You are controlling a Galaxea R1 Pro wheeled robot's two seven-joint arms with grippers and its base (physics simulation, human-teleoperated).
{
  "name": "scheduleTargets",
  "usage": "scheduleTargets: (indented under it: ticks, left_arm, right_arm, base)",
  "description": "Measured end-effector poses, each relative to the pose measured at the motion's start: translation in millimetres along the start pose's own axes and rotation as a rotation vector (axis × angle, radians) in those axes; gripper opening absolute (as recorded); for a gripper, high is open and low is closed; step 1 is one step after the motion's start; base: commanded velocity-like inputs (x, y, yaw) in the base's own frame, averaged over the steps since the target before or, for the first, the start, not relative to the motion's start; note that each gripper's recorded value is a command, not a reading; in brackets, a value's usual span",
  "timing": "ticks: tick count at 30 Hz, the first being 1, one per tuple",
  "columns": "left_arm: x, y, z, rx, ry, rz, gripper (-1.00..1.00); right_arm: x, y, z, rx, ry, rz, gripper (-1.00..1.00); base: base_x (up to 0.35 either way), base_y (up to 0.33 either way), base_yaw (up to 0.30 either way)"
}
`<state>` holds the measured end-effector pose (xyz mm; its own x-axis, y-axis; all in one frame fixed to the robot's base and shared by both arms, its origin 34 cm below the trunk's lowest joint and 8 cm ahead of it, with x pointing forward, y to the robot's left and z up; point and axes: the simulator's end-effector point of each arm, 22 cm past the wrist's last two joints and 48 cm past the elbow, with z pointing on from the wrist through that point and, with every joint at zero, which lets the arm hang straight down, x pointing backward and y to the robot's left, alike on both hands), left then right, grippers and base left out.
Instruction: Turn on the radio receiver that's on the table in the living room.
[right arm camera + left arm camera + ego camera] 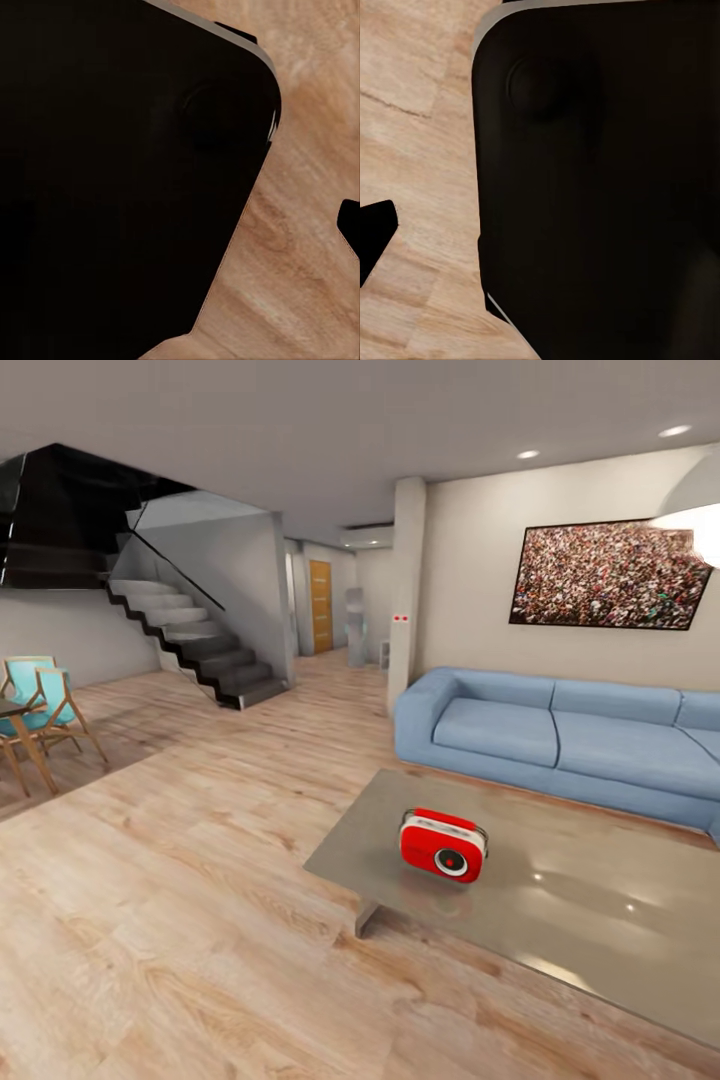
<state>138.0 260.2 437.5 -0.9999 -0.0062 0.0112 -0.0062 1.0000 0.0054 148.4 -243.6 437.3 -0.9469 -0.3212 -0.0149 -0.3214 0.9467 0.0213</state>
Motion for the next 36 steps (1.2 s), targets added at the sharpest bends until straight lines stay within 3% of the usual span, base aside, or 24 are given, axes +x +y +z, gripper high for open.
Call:
scheduleTargets:
  ticks: [7,36]
  left_arm:
    - [0.0,0.1,0.0,-0.001,0.000,0.002,1.00]
    - [-0.3,0.0,0.0,0.000,-0.001,0.004,1.00]
  right_arm:
    - [-0.2,0.0,0.0,0.000,-0.001,0.000,1.00]
    - [-0.2,-0.3,0.0,0.001,-0.001,0.001,1.00]
  base:
    - [0.304,0.172,-0.040]
    - [0.321,0.047,-0.279]
